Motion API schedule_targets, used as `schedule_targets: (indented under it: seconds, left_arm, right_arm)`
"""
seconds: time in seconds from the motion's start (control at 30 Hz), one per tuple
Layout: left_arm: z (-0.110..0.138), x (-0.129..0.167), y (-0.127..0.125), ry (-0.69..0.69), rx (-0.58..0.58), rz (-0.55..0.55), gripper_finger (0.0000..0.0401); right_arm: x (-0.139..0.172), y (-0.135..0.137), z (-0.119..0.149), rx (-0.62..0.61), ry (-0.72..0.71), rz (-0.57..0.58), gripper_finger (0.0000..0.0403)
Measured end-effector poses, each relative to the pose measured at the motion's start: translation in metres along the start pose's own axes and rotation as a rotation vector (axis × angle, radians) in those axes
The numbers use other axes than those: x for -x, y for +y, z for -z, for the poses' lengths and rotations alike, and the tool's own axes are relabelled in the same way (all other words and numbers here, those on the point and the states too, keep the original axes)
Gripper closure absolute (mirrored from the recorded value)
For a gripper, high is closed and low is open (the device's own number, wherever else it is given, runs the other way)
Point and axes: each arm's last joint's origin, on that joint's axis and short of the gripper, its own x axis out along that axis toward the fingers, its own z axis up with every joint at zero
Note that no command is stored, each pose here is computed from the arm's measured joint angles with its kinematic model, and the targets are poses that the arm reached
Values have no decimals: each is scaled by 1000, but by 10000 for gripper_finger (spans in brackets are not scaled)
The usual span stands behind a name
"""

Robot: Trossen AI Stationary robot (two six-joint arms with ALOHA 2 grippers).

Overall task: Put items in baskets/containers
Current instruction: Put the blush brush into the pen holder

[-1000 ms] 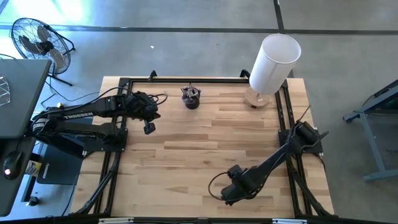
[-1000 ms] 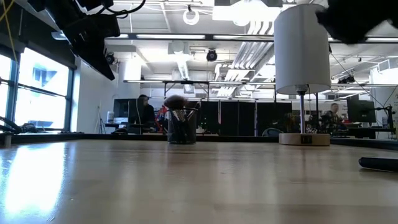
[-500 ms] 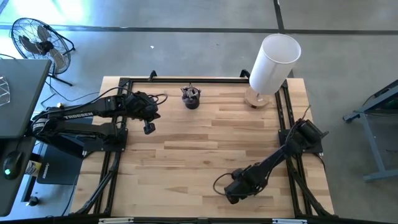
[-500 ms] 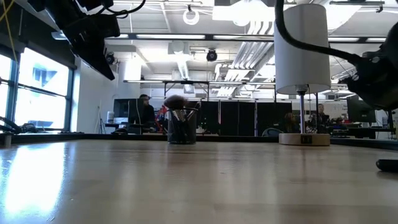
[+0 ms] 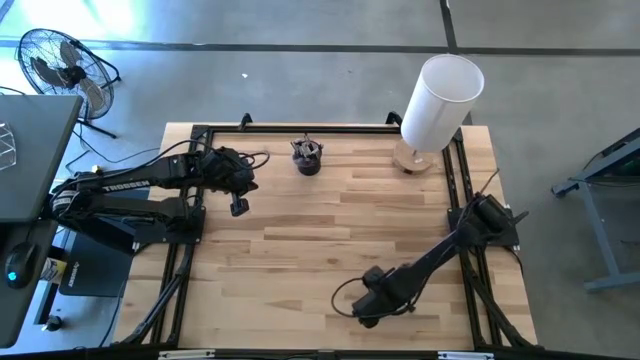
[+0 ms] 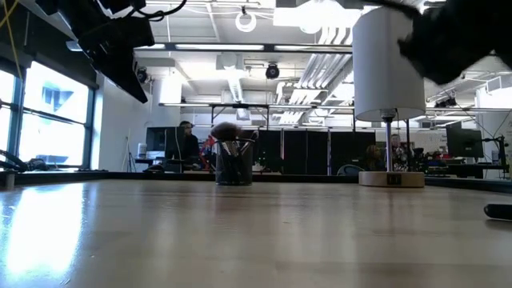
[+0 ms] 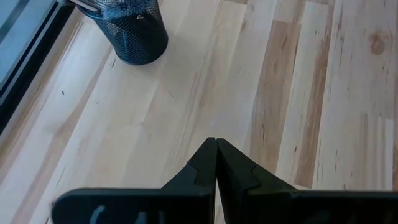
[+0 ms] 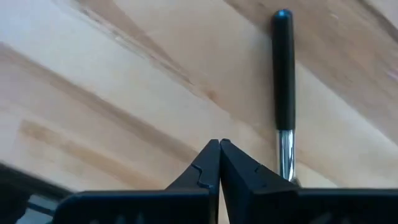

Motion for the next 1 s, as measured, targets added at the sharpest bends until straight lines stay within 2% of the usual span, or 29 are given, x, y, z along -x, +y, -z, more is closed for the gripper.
schedule_targets:
  seconds: [0.13,0.27,0.47,0.63,0.73,0.87,1.0]
  left_arm:
    - [0,0,0,-1,-1,0,401]
    - [0,0,0,-1,-1,0,401]
    - [0,0,0,0,-1,0,401]
    - [0,0,0,0,-1,-1,401]
    - [0,0,0,0,-1,-1,401]
    - [0,0,0,-1,-1,-1,401]
    - [0,0,0,-1,-1,-1,401]
  right_arm:
    - [15,-3,8,1,-41,76,398]
    - [11,-7,19,36,-10,104,386]
    - [-9,-19,30,0,67,152,328]
    - [-25,-25,33,14,70,137,275]
    - [-36,-28,31,54,76,108,260]
    - [-47,-33,23,179,103,56,270]
    - [-46,-34,-1,312,123,41,324]
